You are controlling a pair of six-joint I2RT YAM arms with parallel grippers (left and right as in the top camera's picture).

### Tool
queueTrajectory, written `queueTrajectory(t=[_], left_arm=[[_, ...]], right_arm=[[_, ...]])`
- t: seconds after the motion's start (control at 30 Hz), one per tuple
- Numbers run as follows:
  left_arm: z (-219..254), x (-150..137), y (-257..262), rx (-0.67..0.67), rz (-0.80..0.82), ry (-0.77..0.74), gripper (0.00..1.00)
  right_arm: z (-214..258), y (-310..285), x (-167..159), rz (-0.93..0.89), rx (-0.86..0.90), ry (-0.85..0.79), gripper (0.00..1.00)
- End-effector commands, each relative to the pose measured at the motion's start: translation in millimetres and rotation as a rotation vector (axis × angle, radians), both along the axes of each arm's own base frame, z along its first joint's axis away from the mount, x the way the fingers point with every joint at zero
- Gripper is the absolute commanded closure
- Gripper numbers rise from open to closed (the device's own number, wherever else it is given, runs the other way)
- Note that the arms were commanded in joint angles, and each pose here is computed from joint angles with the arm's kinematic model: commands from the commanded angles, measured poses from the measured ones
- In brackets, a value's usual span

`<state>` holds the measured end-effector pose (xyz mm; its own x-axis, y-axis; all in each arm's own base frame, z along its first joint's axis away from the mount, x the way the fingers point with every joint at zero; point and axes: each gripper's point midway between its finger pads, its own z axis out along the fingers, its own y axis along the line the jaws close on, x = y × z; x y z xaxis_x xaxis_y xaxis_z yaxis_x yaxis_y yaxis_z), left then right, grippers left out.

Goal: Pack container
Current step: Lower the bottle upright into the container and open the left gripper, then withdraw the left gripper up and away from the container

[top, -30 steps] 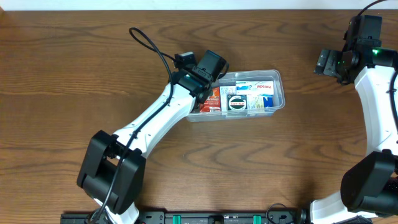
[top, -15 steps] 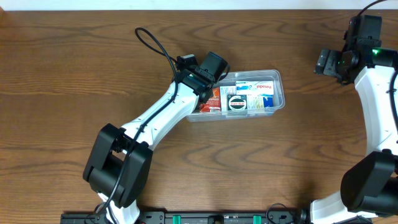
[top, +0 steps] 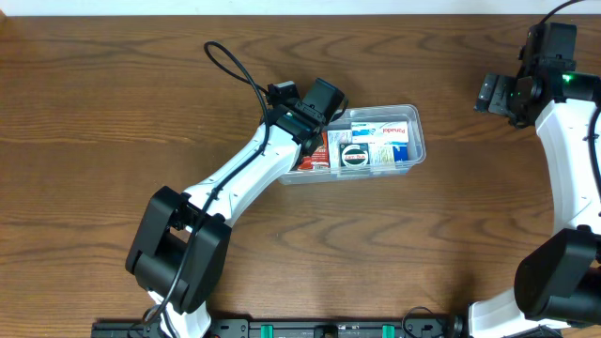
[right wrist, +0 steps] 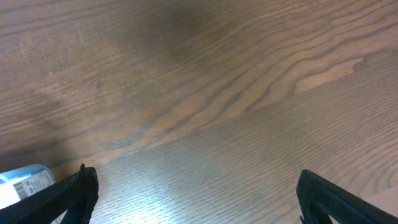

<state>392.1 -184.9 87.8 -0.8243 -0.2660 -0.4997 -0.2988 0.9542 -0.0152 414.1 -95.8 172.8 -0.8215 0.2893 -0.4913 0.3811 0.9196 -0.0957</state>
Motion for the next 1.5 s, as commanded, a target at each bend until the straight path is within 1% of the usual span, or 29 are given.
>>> queueTrajectory(t=[0.0,0.4,1.0,1.13,1.2,1.3,1.37,1.43,1.47], left_arm=[[-1,1,6,0.026,0.01,-0.002,0.33],[6,1,5,0.018,-0.001,-0.014,0.33],[45,0,4,-0.017,-0.041,-0.085,0.34],[52,5,6,0.009,-0.087,-0.104,0.33],[55,11,19,0.064,-0.08,-0.122,0.33],[65,23,55,0.173,0.006,-0.171,0.12],[71,31,81,0.245,0.031,-0.179,0.05],[75,37,105,0.296,0.043,-0.17,0.0],[77,40,118,0.312,0.052,-0.165,0.02]], right_arm=[[10,-3,1,0.002,-0.017,-0.02,0.01],[10,-3,1,0.002,-0.017,-0.02,0.01],[10,-3,1,0.002,-0.017,-0.02,0.01],[10,-3,1,0.002,-0.017,-0.02,0.01],[9,-3,1,0.002,-0.017,-0.02,0.01],[10,-3,1,0.002,-0.017,-0.02,0.01],[10,-3,1,0.002,-0.017,-0.02,0.01],[10,-3,1,0.002,-0.017,-0.02,0.01],[10,-3,1,0.002,-0.017,-0.02,0.01]])
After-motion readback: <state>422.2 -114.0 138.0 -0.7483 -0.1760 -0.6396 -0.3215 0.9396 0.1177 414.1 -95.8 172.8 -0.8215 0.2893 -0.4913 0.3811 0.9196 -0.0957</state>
